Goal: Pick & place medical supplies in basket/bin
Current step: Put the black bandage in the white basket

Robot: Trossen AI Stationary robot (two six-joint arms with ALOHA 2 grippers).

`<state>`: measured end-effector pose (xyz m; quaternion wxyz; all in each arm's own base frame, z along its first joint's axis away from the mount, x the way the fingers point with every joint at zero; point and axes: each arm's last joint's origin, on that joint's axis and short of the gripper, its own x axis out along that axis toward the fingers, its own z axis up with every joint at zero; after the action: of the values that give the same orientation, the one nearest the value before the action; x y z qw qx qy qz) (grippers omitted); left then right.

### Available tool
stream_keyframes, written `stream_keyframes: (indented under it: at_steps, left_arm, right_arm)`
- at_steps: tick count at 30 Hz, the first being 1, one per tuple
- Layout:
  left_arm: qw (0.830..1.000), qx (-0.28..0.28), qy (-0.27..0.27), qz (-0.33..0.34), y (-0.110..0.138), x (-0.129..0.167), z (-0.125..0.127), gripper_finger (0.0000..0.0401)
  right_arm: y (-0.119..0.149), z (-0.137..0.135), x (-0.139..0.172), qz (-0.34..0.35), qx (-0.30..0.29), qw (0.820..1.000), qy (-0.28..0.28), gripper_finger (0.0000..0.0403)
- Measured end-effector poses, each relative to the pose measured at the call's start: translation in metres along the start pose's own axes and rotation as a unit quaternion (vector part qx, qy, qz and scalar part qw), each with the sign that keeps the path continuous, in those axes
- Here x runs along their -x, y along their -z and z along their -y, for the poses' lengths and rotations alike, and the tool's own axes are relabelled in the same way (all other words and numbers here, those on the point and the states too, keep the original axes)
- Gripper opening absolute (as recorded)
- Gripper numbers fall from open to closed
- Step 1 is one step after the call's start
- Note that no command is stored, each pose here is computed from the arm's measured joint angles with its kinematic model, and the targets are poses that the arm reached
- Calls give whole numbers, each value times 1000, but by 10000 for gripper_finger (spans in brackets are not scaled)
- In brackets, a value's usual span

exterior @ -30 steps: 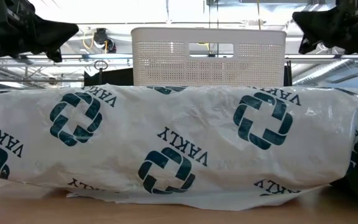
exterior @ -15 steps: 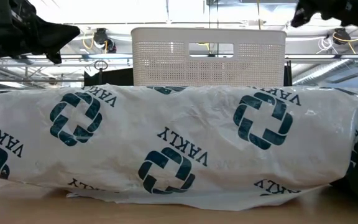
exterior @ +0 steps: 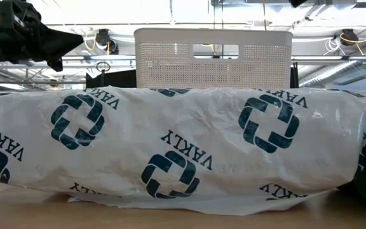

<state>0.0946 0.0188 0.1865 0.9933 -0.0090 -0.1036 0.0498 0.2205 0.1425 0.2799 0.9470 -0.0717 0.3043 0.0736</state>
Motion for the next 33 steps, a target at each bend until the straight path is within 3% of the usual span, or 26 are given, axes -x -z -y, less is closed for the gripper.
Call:
stream_keyframes:
  at_steps: [5, 16, 23, 33]
  left_arm:
    - [1000, 1, 0, 0, 0, 0, 0, 31]
    - [1000, -6, 0, 3, -1, 0, 0, 31]
    - [1000, -19, 0, 3, 0, 0, 0, 31]
    - [999, -37, -4, 2, 0, 0, 0, 31]
  right_arm:
    - [-15, -29, -9, -63, -65, 996, -24, 191]
    - [21, -58, -52, -151, -151, 977, 14, 210]
    - [51, -70, -70, -160, -194, 968, 10, 210]
    - [64, -83, -74, -133, -247, 958, -58, 210]
